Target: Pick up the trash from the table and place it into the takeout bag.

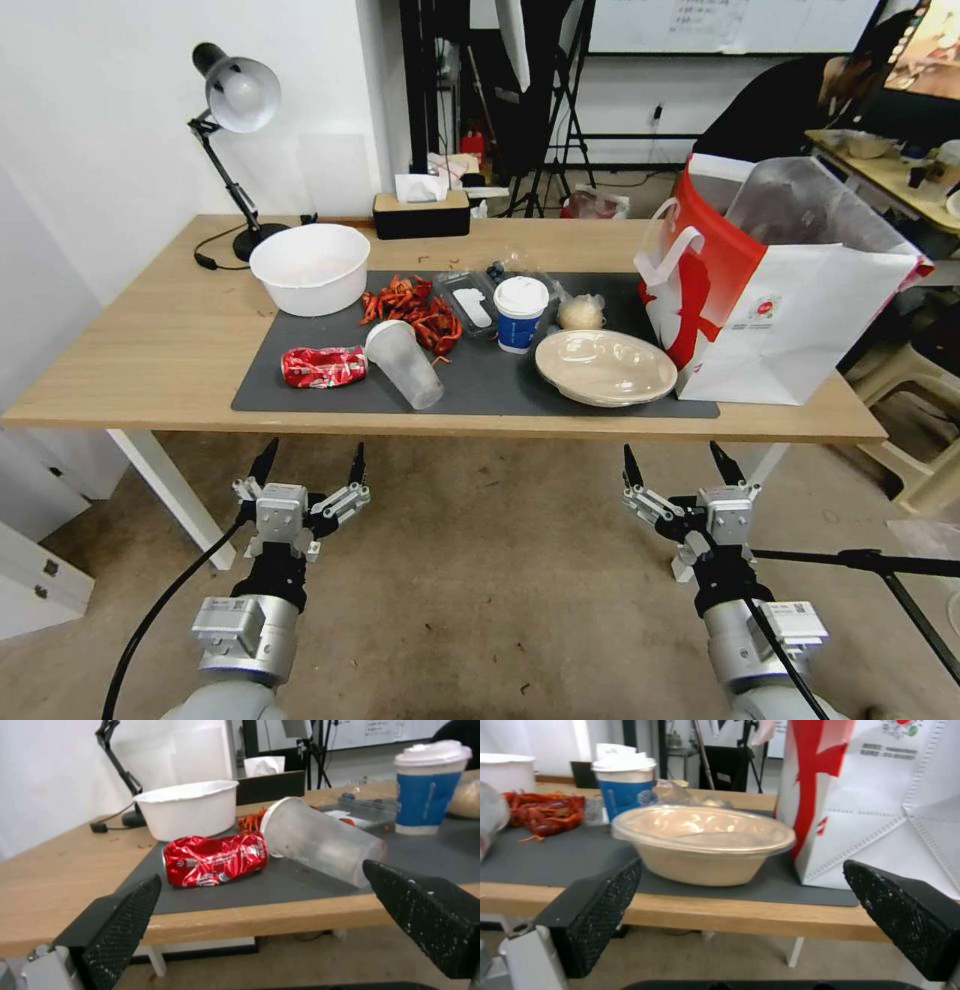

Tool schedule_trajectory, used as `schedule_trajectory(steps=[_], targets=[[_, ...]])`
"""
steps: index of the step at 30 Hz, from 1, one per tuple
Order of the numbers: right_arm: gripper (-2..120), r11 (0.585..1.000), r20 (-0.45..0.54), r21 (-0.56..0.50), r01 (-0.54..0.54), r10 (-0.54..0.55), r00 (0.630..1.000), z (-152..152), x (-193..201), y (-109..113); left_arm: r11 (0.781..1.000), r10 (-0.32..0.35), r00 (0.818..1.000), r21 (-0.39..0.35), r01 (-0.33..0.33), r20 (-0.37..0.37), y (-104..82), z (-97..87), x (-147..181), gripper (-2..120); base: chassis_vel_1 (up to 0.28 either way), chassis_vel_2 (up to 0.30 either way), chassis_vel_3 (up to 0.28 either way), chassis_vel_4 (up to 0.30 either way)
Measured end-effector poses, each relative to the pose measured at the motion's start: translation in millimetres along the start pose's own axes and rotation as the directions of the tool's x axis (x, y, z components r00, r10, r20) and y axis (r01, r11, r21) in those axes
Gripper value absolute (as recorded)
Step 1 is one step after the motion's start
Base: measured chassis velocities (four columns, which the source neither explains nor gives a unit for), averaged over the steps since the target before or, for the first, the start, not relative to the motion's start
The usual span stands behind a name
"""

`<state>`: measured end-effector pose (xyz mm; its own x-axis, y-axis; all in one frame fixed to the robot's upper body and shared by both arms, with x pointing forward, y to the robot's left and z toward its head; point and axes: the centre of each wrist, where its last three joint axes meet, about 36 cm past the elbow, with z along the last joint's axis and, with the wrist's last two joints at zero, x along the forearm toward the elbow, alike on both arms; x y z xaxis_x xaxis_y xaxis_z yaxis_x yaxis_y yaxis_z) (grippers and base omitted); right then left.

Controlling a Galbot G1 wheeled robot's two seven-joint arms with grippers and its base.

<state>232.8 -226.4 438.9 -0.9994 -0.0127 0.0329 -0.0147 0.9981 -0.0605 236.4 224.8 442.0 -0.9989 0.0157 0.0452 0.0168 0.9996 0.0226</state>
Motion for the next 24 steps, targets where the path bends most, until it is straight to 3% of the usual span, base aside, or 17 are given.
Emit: schedule_trajectory(steps=[6, 9, 12, 24], targets=[[100, 0.996, -0.052, -0.042, -0.078, 0.076, 0.996, -30.1, -21.1, -21.5, 0.99, 0.001, 0.998, 0.144, 0.008, -0.063, 5.9, -28.0, -20.6, 100, 0.0, 0.0, 0.0, 0.0], [100, 0.993, -0.071, -0.059, -0.103, 0.099, 0.993, -41.9, -27.2, -29.1, 0.983, 0.008, 0.999, 0.181, 0.0, -0.043, 9.7, -30.3, -25.1, 100, 0.0, 0.0, 0.0, 0.0], [100, 0.99, -0.085, -0.073, -0.121, 0.115, 0.99, -52.1, -31.7, -35.1, 0.983, 0.007, 1.0, 0.185, -0.001, -0.028, 11.4, -27.6, -26.0, 100, 0.0, 0.0, 0.0, 0.0], [100, 0.98, 0.01, -0.192, -0.054, 0.057, 0.998, -30.7, -45.6, -30.4, 0.986, 0.003, 1.0, 0.169, -0.008, 0.026, 13.1, -16.5, -25.9, 100, 0.0, 0.0, 0.0, 0.0]])
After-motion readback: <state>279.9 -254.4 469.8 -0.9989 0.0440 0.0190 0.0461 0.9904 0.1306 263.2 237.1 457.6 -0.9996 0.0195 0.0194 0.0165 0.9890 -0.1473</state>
